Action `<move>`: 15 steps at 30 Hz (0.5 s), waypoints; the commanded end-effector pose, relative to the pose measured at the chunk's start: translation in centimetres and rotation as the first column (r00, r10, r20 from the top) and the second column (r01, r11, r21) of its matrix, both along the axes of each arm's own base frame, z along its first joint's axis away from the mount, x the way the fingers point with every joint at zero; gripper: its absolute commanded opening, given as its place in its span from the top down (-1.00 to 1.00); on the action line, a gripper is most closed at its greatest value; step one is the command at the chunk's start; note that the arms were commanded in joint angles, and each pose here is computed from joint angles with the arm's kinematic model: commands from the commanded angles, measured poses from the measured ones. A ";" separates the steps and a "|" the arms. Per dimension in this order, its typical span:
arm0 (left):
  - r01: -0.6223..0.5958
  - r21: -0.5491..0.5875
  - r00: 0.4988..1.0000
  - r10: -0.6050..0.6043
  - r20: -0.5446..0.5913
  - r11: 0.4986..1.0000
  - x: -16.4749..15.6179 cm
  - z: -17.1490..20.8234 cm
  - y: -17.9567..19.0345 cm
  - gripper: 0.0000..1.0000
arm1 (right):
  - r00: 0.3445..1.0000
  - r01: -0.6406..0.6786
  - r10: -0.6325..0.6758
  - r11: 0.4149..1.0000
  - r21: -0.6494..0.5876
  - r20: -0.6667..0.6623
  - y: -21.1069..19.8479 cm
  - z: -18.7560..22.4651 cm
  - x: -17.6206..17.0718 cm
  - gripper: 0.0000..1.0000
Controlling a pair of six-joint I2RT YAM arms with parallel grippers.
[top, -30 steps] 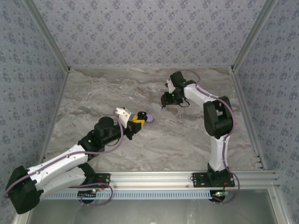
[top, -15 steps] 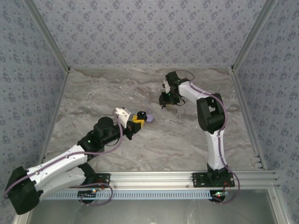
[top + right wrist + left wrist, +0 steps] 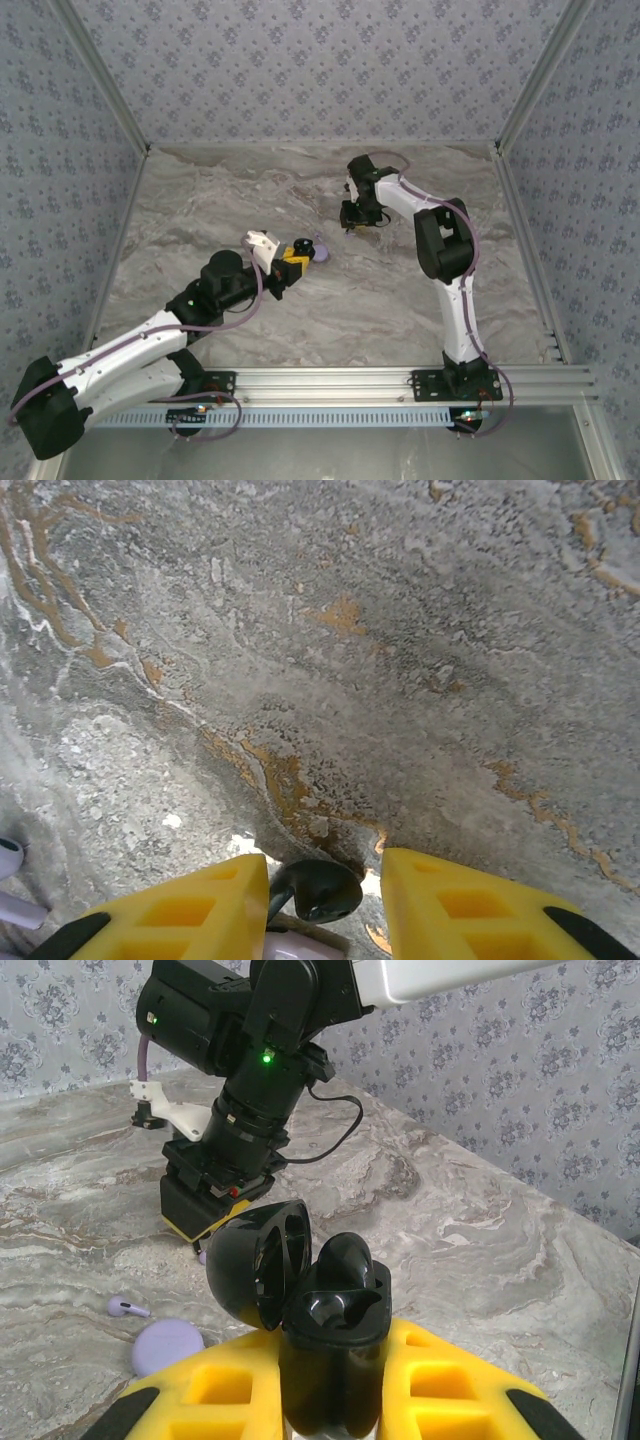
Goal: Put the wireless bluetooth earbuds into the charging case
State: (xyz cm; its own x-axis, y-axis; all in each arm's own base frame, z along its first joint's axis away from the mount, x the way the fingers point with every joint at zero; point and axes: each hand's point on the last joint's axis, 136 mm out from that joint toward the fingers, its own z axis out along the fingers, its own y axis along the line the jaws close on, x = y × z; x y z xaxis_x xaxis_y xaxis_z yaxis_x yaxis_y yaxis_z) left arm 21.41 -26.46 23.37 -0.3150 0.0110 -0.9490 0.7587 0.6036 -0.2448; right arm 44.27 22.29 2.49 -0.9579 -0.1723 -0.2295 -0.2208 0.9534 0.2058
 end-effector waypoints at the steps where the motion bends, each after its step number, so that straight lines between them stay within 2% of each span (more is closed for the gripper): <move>1: 0.002 -0.037 1.000 -0.001 0.015 0.999 -0.2 1.0 0.0 0.68 | 0.998 0.014 -0.018 0.998 -0.064 -0.066 -0.8 -1.9 -1.1 0.30; 7: -0.001 -0.036 1.000 0.001 0.012 0.999 -0.2 0.9 0.0 0.68 | 0.997 0.024 -0.031 0.995 -0.095 -0.075 -1.6 -1.9 -1.2 0.43; 15: -0.004 -0.033 1.000 0.005 0.009 0.999 -0.2 0.6 0.1 0.67 | 0.996 0.064 -0.072 0.989 -0.131 -0.055 -3.9 -1.2 -1.2 0.48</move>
